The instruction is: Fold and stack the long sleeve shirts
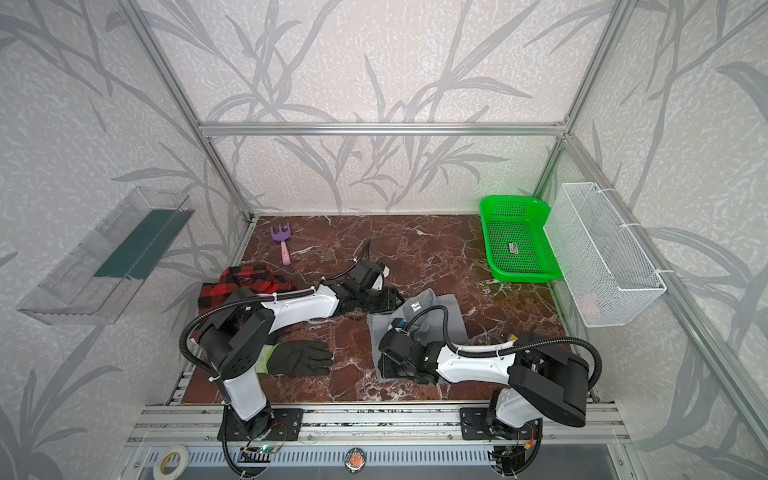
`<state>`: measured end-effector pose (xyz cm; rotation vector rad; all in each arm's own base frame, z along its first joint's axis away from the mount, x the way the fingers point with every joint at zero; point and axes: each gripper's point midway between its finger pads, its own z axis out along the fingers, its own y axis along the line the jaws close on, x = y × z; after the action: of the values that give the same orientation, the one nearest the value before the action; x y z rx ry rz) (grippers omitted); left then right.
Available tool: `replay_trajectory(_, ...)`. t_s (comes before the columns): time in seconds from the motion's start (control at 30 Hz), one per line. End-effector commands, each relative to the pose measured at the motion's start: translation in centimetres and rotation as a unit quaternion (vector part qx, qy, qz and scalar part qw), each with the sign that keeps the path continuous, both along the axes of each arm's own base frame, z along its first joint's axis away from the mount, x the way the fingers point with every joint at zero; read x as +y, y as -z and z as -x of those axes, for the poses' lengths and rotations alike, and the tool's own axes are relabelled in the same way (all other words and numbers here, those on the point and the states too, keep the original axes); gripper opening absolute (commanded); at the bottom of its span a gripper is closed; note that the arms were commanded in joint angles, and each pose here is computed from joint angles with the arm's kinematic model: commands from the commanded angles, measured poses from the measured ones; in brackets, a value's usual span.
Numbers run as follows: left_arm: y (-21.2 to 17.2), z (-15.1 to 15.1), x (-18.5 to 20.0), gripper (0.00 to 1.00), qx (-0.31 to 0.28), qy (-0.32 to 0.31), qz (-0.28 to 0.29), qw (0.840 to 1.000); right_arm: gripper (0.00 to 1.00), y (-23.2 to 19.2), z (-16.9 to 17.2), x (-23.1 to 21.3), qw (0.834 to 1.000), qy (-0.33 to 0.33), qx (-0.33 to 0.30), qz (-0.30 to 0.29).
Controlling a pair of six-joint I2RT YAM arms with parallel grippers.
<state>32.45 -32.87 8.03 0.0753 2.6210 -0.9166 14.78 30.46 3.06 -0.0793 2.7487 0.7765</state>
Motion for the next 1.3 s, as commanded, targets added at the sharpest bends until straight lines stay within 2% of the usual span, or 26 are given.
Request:
replay_trajectory(0.0, -3.6, 0.5, 2.5, 0.69, -0.022, -0.021, -0.022, 0.999, 0.48, -1.7, -0.4, 0.4, 1.000, -0.015, -0.022, 0.008)
replay_trajectory(0.13, -5.8, 2.2, 6.5, 0.80, -0.047, -0.064, -0.056, 0.995, 0.55, -4.6, -0.7, -0.4, 0.997, -0.044, -0.055, 0.036)
replay_trajectory(0.27, -6.9, 4.0, 10.0, 0.81, -0.062, -0.092, -0.091, 0.990, 0.62, -7.7, -1.8, -3.5, 0.988, -0.050, -0.112, 0.092)
replay_trajectory(0.37, -6.3, 5.8, 11.1, 0.82, -0.044, -0.095, -0.100, 0.989, 0.64, -10.0, -3.1, -7.6, 0.982, -0.036, -0.132, 0.134)
replay_trajectory(0.53, -3.0, 8.7, 11.5, 0.81, -0.004, -0.072, -0.127, 0.989, 0.64, -10.9, -6.0, -16.5, 0.978, 0.043, -0.118, 0.168)
replay_trajectory(0.7, -1.3, 10.2, 11.6, 0.79, 0.000, -0.064, -0.107, 0.992, 0.64, -8.3, -8.2, -20.3, 0.981, 0.074, -0.072, 0.167)
replay_trajectory(0.83, -0.8, 11.7, 11.1, 0.81, -0.005, -0.044, -0.094, 0.995, 0.65, -5.6, -8.7, -20.5, 0.984, 0.078, -0.023, 0.160)
replay_trajectory(0.97, 0.5, 13.0, 10.0, 0.81, 0.000, -0.032, -0.089, 0.996, 0.65, -3.0, -9.1, -20.5, 0.982, 0.089, -0.004, 0.164)
replay_trajectory(1.03, 1.4, 13.4, 9.6, 0.82, 0.009, -0.032, -0.080, 0.996, 0.64, -2.2, -9.4, -19.1, 0.988, 0.072, 0.005, 0.136)
replay_trajectory(1.2, 2.2, 13.6, 9.2, 0.82, 0.009, -0.037, -0.064, 0.997, 0.52, -2.4, -9.9, -16.3, 0.995, 0.048, -0.005, 0.084)
replay_trajectory(1.27, 2.1, 13.6, 9.3, 0.82, 0.003, -0.037, -0.064, 0.997, 0.47, -2.7, -9.9, -15.1, 0.996, 0.026, -0.018, 0.086)
